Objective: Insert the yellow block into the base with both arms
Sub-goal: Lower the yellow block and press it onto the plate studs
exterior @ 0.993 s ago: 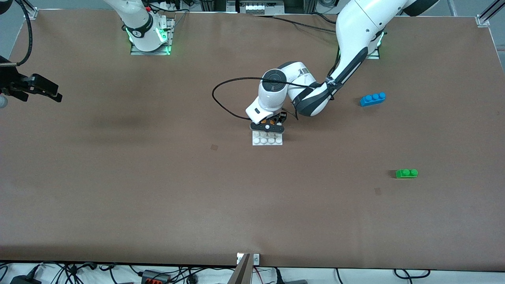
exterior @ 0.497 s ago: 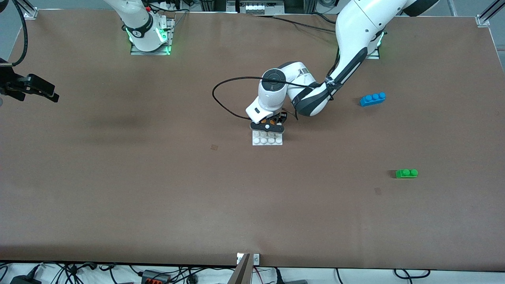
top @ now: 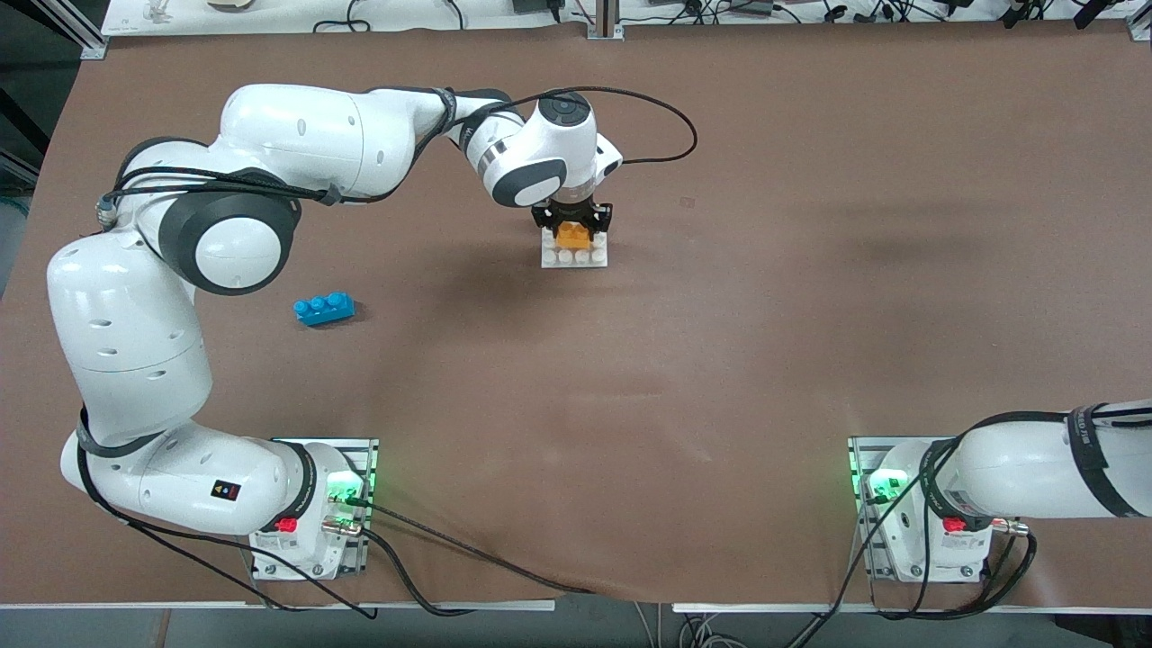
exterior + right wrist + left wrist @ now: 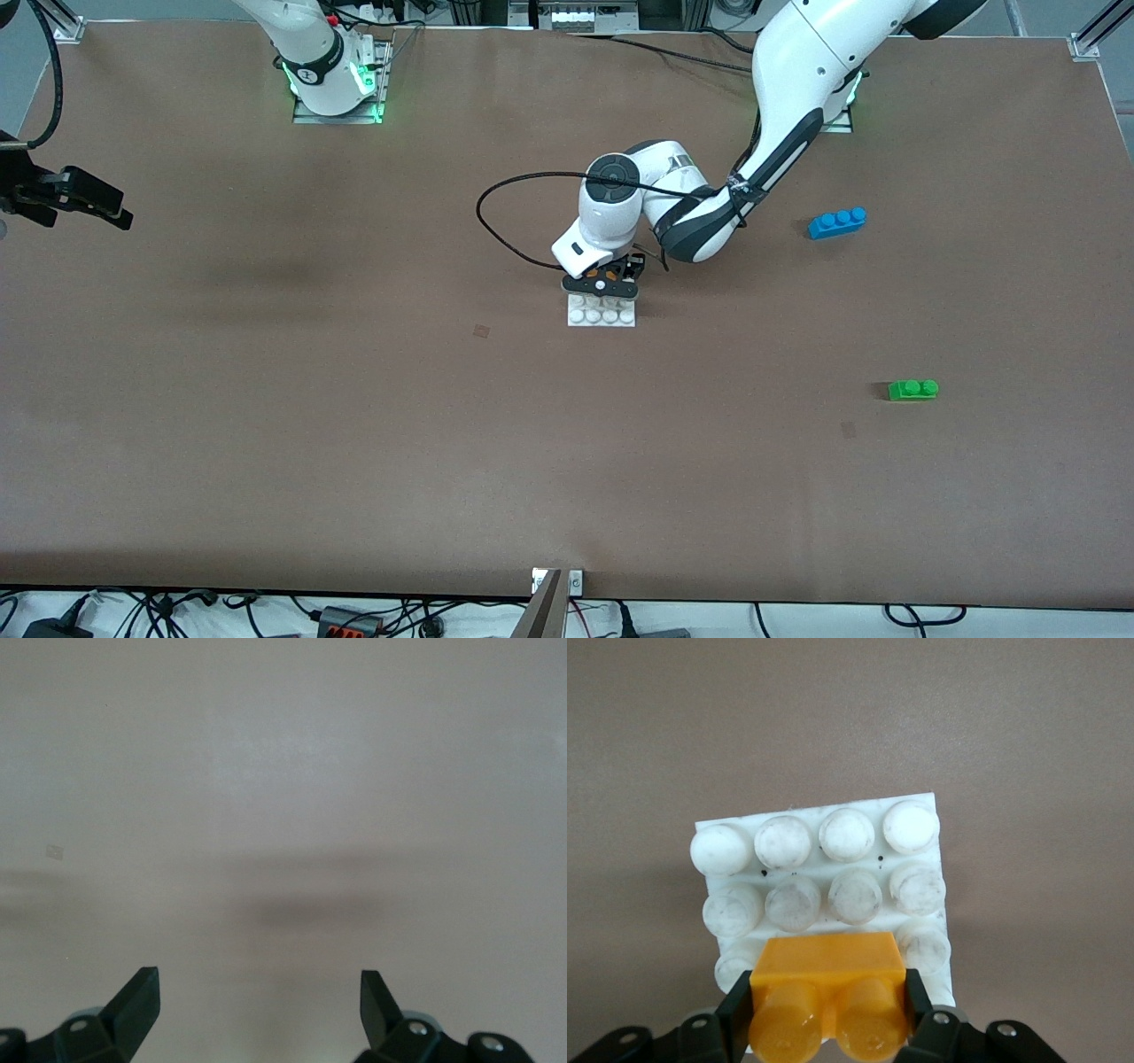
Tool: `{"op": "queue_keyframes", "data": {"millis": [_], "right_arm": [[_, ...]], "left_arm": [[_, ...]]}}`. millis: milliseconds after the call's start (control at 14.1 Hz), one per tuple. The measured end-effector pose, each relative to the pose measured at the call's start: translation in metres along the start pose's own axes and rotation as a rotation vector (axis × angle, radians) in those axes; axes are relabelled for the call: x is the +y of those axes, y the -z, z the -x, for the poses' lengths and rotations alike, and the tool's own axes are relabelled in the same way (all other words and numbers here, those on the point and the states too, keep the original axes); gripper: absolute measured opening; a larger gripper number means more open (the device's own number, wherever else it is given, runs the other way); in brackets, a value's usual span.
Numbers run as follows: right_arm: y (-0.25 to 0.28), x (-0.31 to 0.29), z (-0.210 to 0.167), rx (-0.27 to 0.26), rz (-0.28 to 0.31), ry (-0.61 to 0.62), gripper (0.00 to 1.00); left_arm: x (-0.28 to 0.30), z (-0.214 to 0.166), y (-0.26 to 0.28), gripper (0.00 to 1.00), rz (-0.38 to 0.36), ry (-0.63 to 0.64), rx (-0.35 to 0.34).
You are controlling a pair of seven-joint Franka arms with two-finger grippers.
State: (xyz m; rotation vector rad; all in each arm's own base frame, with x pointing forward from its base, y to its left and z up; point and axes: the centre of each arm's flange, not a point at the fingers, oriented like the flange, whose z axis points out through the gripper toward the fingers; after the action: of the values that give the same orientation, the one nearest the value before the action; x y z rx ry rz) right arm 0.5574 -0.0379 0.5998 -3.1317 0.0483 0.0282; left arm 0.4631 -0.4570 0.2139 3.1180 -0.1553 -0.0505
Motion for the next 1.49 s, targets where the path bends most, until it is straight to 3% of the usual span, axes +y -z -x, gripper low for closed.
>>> {"op": "queue_keyframes", "data": {"millis": [1064,1348,1490], "right_arm": [[0.000,-0.001,0.000,0.000,0.000,0.002,1.00],[0.000,-0.001,0.000,-0.001,0.000,0.002,1.00],[0.000,-0.001,0.000,-0.001,0.000,0.002,1.00]], "left_arm": [[-0.002,-0.002,-0.012,0.69,0.014,0.013,-0.004],[-0.002,-0.004,-0.010,0.99,0.017,0.017,0.000],[-0.003,-0.009,-0.005,1.00,0.022,0.024,0.009]]}}
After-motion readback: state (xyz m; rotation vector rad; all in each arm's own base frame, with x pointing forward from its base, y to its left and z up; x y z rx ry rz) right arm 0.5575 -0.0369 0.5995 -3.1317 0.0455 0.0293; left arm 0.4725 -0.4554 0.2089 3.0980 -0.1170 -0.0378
